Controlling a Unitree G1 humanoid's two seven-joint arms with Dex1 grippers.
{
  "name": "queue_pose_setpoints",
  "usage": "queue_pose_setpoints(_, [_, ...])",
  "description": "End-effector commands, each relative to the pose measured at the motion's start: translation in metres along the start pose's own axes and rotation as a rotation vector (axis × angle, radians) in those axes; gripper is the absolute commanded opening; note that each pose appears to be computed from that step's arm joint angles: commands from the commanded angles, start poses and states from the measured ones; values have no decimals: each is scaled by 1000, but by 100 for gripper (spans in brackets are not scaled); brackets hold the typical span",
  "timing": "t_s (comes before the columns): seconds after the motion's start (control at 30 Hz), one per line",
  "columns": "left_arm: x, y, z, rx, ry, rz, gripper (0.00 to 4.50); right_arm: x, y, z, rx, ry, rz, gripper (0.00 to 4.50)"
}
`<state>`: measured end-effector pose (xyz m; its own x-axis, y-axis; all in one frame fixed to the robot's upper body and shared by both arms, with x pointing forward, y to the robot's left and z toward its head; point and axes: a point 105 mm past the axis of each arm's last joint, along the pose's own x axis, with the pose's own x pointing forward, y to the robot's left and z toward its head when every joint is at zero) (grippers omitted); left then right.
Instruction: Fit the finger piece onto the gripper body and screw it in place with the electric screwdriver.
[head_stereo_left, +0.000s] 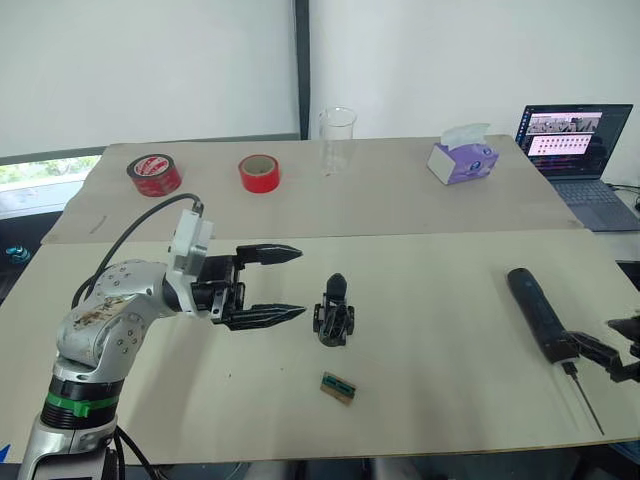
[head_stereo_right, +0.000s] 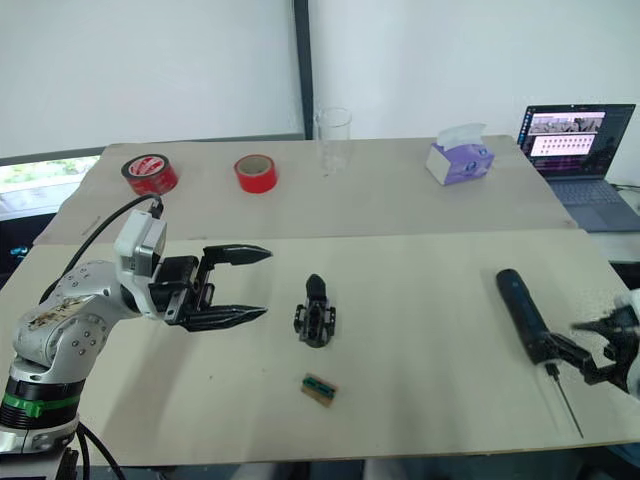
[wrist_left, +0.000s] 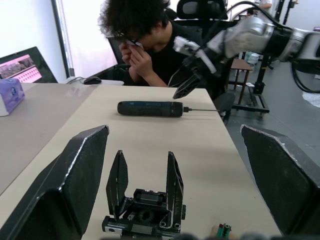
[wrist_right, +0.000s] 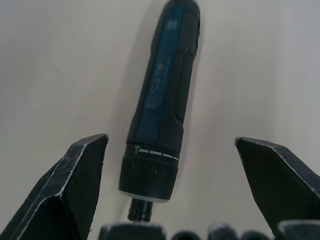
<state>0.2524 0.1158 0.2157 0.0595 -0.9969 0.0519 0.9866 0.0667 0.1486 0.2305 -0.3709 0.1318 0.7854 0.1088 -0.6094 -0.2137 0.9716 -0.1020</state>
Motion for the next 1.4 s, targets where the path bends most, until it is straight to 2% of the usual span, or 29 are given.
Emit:
queue_pose_setpoints(0.03, [2,-5,9,60,-12,-32,446,15,-3,-6,50,63,45,450])
queue_pose_setpoints(0.2, [2,-8,7,49,-2,-37,446,30,6,-16,56,127,146,450])
queue_pose_setpoints(0.3, [1,-9,6,44,6,-35,446,38,0,-18,37,137,129,450])
queue_pose_setpoints(0.47, [-1,-11,3,59,3,-52,450,52,-10,-8,-24,58,93,308])
queue_pose_setpoints(0.5, [-3,-11,1,45,12,-46,450,53,-10,-4,-33,35,96,263])
queue_pose_setpoints(0.57, [-6,-9,-2,31,30,-31,450,53,-10,2,-52,-1,104,202])
queue_pose_setpoints(0.67, [-13,-8,-7,28,52,-11,450,45,3,25,-106,-97,159,197])
queue_pose_setpoints(0.77, [-24,-8,-16,18,80,16,450,34,39,54,-164,-165,256,197])
queue_pose_setpoints(0.87, [-32,-11,-25,16,110,21,450,28,70,61,-222,-151,321,197])
queue_pose_setpoints(0.93, [-39,-15,-38,6,144,32,450,25,107,62,-275,-139,398,197])
queue_pose_setpoints(1.0, [-43,-17,-46,0,154,48,450,24,133,56,-337,-118,449,197])
queue_pose_setpoints(1.07, [-42,-18,-49,8,140,64,450,28,141,46,-413,-96,439,197])
queue_pose_setpoints(1.2, [-38,-20,-53,10,132,66,450,36,154,30,-415,-71,483,197])
queue_pose_setpoints(1.4, [-33,-27,-57,13,131,45,450,49,150,15,-460,-36,485,197])
